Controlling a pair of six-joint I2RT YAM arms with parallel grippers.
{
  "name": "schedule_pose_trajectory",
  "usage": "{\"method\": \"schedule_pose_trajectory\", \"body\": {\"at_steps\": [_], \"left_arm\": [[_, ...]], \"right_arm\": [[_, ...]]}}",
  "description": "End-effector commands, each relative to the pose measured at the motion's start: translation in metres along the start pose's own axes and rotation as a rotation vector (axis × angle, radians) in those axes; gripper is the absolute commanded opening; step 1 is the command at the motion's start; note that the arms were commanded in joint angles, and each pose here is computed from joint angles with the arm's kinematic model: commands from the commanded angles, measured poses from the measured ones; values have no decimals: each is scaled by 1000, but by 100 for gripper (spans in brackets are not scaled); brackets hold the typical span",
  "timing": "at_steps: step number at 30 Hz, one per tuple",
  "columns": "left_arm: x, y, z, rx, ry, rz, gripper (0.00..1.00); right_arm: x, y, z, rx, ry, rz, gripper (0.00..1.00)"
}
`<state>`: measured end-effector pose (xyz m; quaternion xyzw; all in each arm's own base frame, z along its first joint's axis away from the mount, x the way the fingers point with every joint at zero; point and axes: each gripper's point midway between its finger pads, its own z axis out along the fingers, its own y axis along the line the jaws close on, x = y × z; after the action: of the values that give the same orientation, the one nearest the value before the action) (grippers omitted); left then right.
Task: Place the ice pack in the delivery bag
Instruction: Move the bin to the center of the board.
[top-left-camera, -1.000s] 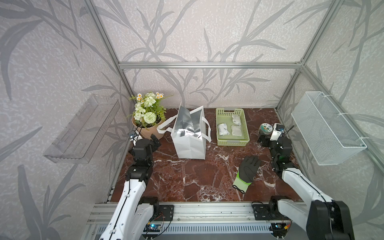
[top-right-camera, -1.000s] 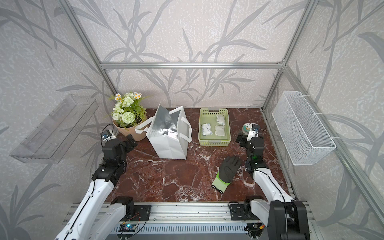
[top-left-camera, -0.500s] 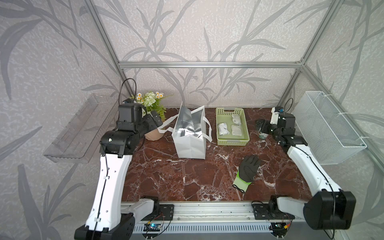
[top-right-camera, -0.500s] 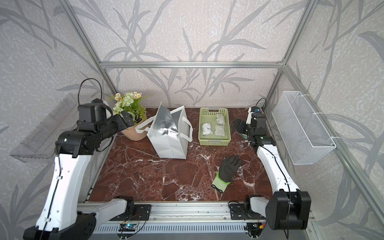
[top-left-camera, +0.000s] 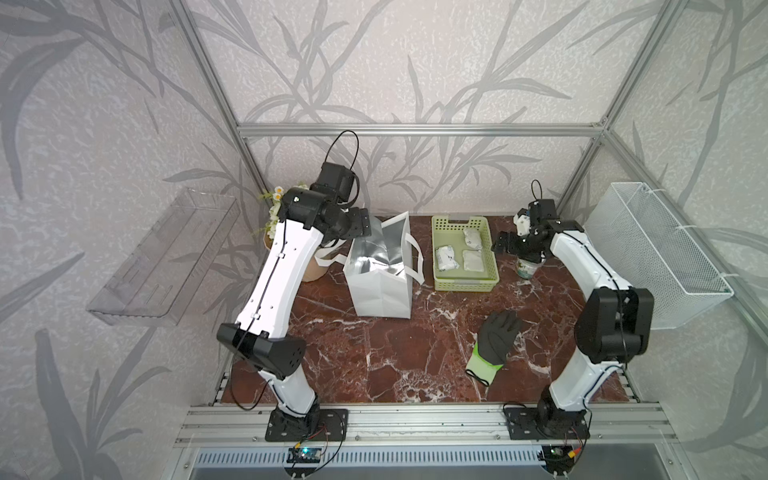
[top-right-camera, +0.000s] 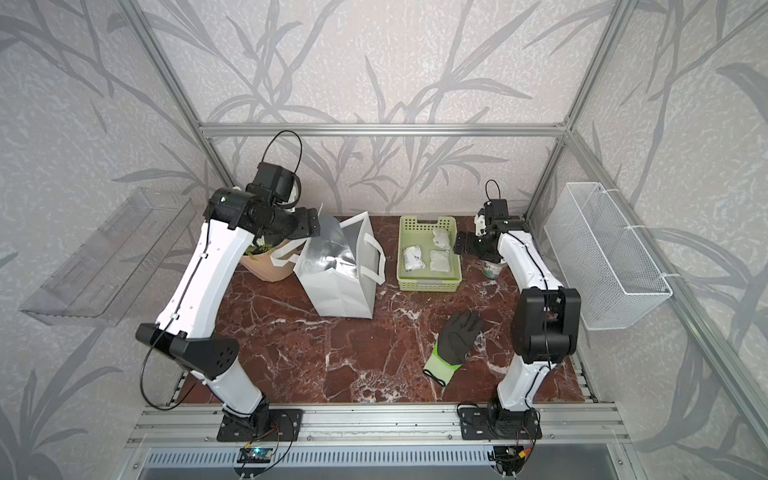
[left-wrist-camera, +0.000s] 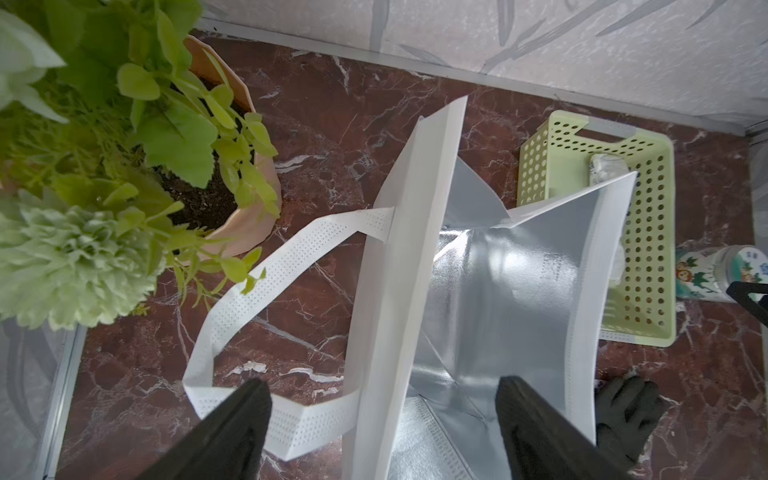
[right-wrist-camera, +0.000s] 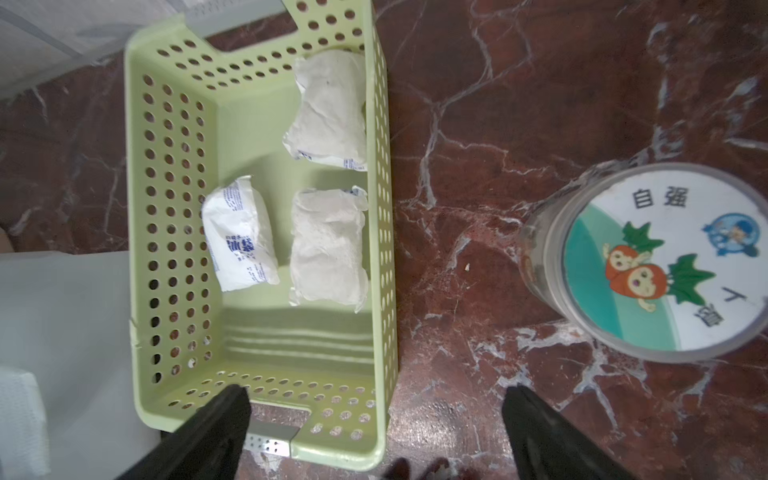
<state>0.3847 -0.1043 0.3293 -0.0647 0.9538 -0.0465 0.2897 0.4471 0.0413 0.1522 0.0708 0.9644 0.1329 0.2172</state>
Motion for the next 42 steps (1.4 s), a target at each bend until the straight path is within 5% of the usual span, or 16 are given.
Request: {"method": "schedule_pose_trajectory", "body": {"at_steps": [1,13,17,28,39,42], "left_arm": [[1,2,7,-34,35,66,83],[-1,-7,41,-28,108,56,13],[2,-3,44,-38,122,51,0],[5,-35,43,158,107,-65,0],[14,-63,46,321,121,-226,0],[15,-69,42,348,117,-254,0]], "right_arm": [[11,-2,10,23,88,-29,99],[3,-2,60,69,180,-58,90],[9,-1,73,66,216,-48,77],[37,-8,64,114,264,-77,0],[95,-40,33,216,337,-112,0],[90,-40,24,211,311,-102,23]]}}
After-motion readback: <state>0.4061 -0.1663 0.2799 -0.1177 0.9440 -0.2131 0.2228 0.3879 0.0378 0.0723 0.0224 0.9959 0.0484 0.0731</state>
